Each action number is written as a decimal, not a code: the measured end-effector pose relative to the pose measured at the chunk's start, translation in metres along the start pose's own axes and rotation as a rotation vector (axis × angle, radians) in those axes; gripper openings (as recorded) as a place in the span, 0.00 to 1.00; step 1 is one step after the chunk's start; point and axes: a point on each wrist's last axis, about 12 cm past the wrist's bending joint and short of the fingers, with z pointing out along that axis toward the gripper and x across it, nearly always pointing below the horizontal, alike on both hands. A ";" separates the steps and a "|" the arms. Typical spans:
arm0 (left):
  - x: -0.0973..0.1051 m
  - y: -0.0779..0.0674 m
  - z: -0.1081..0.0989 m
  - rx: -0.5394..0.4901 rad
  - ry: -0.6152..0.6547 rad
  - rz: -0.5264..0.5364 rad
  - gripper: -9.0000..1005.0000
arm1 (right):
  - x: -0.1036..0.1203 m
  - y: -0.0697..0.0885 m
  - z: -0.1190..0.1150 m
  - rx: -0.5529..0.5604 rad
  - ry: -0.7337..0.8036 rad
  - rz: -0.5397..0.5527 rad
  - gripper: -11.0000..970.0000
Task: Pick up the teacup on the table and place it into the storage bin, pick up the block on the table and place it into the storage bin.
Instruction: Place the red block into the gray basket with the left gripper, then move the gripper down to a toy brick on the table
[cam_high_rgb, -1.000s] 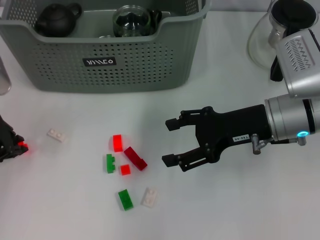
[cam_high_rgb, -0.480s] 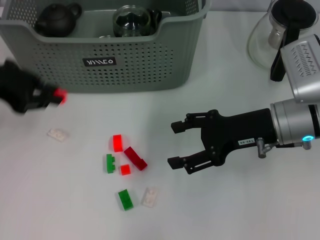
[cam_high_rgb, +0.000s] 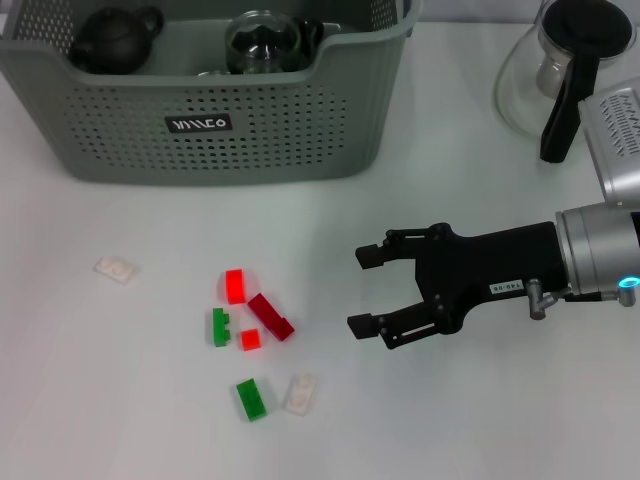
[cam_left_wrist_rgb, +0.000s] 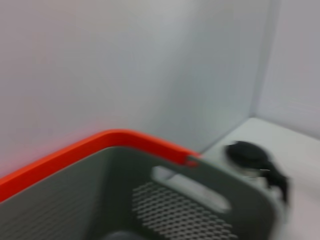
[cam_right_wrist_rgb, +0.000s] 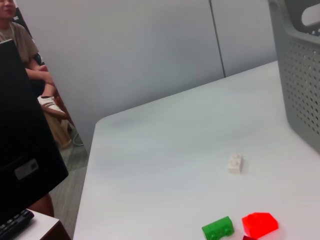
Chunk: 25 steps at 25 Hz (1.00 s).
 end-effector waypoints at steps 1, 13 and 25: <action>-0.004 0.002 0.010 -0.019 0.026 -0.014 0.20 | 0.001 0.000 0.000 0.006 0.000 0.003 0.97; -0.010 0.011 0.047 -0.167 0.116 -0.025 0.39 | 0.000 -0.002 -0.002 0.020 -0.013 0.006 0.97; 0.031 -0.052 0.009 0.234 0.257 0.249 0.68 | -0.004 -0.011 -0.007 0.081 -0.039 0.004 0.97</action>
